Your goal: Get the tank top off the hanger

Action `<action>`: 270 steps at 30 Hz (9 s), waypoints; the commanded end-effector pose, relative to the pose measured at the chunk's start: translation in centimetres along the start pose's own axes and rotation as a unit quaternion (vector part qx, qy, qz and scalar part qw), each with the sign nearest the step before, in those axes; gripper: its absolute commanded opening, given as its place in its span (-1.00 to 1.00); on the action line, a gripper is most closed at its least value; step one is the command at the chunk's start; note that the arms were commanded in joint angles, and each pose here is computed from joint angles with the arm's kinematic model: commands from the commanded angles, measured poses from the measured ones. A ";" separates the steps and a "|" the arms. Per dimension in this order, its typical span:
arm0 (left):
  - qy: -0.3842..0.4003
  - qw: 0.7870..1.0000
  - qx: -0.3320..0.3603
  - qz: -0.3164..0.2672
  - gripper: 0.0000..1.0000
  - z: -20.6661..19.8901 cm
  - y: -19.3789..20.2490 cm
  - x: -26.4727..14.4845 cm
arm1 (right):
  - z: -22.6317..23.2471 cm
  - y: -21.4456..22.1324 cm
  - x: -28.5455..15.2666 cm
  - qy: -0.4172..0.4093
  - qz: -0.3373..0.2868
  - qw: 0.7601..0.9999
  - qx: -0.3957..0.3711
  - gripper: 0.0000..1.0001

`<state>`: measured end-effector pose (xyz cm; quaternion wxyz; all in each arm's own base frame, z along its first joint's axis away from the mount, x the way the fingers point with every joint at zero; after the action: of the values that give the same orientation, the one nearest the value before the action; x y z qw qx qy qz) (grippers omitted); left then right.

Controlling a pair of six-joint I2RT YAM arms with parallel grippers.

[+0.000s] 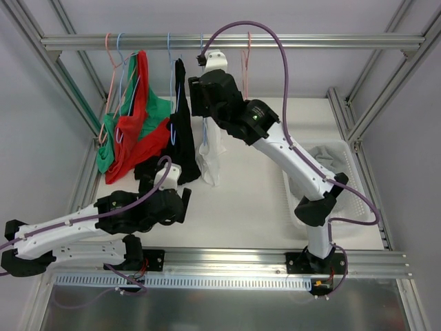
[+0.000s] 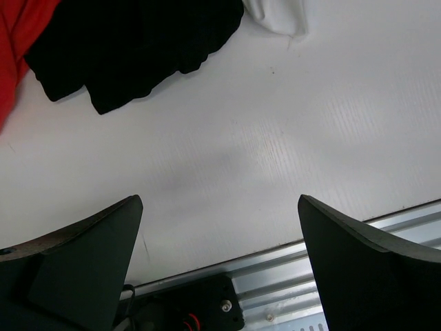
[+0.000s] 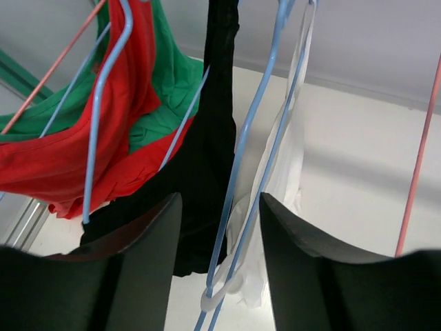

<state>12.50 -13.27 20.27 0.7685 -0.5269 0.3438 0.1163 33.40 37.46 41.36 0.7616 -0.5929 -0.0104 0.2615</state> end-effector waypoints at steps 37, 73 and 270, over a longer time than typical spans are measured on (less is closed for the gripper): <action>0.039 0.995 -0.067 -0.058 0.97 1.5 -0.7 -2.2 | -1.8 -8.1 -4.6 -0.027 -0.187 0.979 0.080 -0.99; 0.321 0.866 0.008 -0.383 0.18 -7.9 -29.7 -11.1 | -11.3 3.2 -35.2 -0.348 -0.028 0.928 0.128 -0.99; 0.203 0.977 -0.005 0.064 0.97 -12.9 0.5 11.6 | -14.2 3.3 -19.5 -0.105 -0.068 0.990 0.064 0.99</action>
<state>14.46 -24.47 9.20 0.6756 -0.5014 0.5356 0.0730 22.95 17.59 40.93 0.8189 -0.5228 -0.0828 0.2218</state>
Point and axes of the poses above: each gripper's point midway between its finger pads, its own x axis out along the fingers, its own z axis along the line the jaws close on, y = z × x, the point moved 2 cm from there along -x, back along the fingers, and after that the axes turned 10 degrees about x, right-handed, at the moved point
